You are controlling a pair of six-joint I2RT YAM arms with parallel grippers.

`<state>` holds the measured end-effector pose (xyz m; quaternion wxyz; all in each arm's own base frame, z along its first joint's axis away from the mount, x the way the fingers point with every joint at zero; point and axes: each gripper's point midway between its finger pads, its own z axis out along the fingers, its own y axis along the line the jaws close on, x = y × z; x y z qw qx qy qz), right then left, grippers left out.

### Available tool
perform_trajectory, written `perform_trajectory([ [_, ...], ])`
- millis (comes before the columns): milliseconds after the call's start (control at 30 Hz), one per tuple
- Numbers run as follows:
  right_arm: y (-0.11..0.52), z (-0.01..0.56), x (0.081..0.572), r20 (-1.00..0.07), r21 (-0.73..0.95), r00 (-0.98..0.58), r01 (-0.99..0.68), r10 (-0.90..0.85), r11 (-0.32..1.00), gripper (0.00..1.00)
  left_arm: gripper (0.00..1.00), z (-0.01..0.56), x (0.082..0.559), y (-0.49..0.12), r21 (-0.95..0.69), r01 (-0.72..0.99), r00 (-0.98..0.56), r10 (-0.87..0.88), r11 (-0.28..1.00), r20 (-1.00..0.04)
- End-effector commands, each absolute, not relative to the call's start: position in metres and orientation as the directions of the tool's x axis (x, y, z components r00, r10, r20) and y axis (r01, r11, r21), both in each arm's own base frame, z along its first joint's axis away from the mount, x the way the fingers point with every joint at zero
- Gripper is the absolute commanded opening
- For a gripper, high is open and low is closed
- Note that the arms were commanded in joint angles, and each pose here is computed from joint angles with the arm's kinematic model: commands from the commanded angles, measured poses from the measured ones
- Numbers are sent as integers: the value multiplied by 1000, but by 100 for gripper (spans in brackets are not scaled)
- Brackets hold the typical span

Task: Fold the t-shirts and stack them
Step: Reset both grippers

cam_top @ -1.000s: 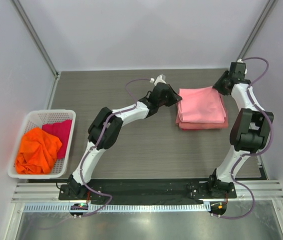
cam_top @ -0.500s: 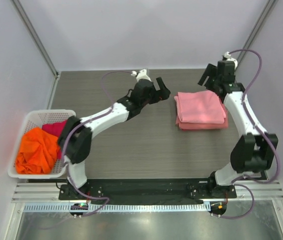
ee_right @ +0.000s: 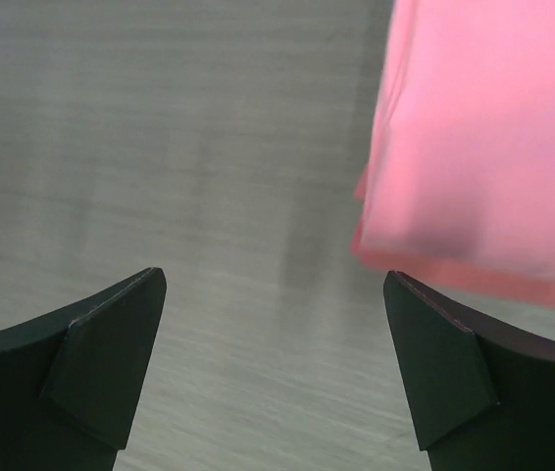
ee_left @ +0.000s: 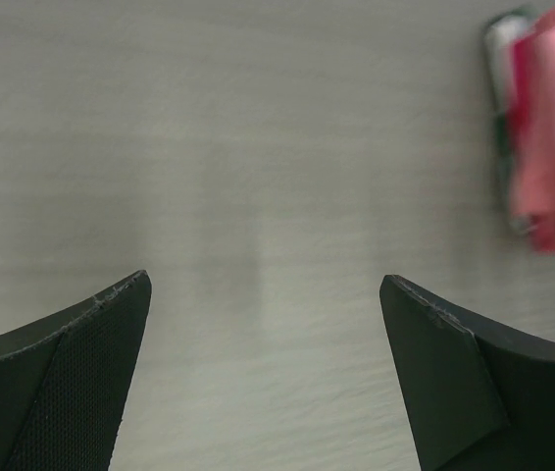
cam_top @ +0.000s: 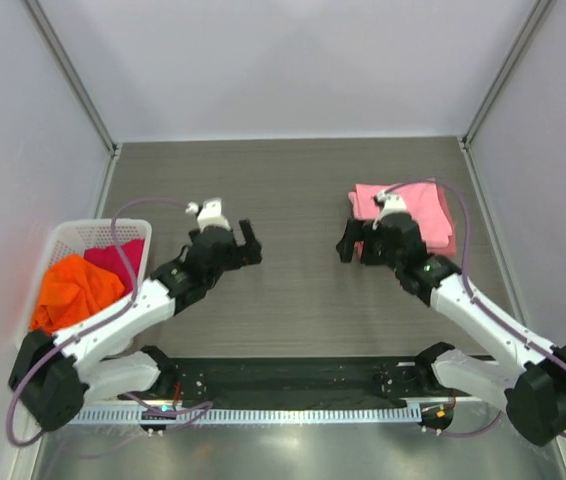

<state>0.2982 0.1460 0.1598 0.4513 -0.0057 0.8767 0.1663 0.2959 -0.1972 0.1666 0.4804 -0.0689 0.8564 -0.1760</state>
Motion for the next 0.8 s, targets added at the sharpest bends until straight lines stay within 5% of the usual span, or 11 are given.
perform_trajectory([
  [0, 158, 149, 286, -847, 287, -512, -214, 142, 934, 100, 100, 153, 269, -145, -293, -19, -467, -268, 956, -843],
  [200, 159, 103, 268, -829, 316, -532, -190, 173, 929, 100, 99, 137, 232, -117, -289, 57, -425, -238, 956, -873],
  [767, 134, 122, 264, -865, 356, -417, -113, 281, 928, 100, 100, 138, 214, -118, -429, 142, -346, -361, 892, -866],
])
